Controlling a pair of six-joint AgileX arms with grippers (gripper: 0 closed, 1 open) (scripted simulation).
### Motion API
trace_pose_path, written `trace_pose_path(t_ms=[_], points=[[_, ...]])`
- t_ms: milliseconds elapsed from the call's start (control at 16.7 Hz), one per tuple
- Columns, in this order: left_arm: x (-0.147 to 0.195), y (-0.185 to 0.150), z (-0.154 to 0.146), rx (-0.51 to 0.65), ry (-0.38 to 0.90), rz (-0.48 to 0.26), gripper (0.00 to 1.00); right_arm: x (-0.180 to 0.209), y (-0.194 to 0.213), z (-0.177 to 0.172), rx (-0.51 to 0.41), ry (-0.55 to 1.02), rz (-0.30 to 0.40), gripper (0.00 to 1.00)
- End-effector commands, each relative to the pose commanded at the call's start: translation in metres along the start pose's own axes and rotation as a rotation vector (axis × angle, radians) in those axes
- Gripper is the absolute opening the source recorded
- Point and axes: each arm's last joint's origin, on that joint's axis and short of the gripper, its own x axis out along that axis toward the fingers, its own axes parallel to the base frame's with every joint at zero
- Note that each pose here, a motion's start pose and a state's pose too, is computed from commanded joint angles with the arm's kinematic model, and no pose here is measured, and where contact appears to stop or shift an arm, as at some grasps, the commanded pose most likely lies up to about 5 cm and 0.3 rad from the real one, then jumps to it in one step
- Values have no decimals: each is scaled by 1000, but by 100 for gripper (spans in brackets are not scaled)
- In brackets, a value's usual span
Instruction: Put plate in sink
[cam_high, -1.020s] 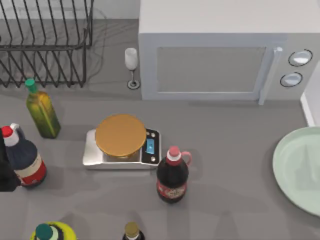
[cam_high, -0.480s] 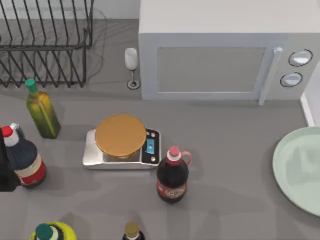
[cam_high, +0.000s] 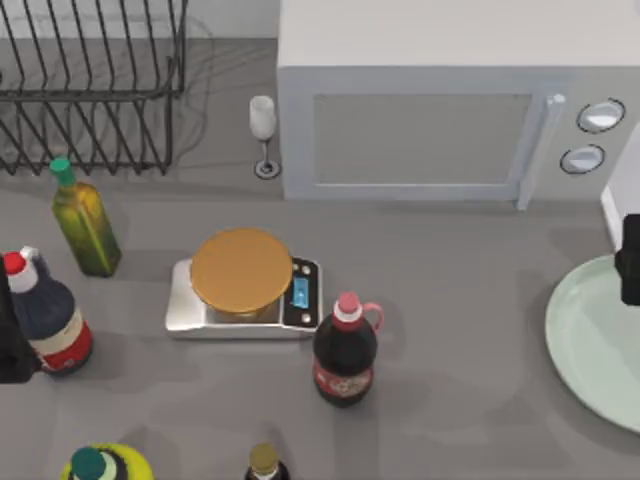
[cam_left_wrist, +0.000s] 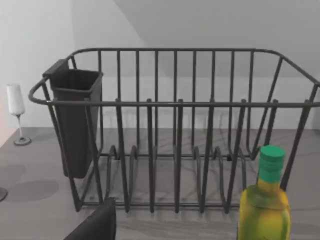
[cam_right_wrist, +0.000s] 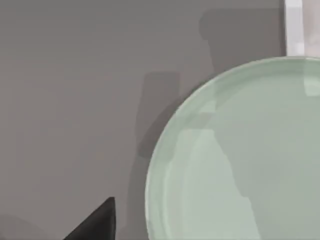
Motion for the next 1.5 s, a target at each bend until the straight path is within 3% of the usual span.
trace_pose_path(t_ms=[300, 540, 1080, 1500], points=[[0, 0, 0, 0, 0, 0, 100, 55, 34, 39, 9, 394, -72, 100], [0, 0, 0, 0, 0, 0, 100, 90, 53, 48, 5, 577, -129, 100], [0, 0, 0, 0, 0, 0, 100, 102, 56, 48, 7, 618, -145, 100], [0, 0, 0, 0, 0, 0, 100, 165, 48, 8, 5, 601, -138, 100]])
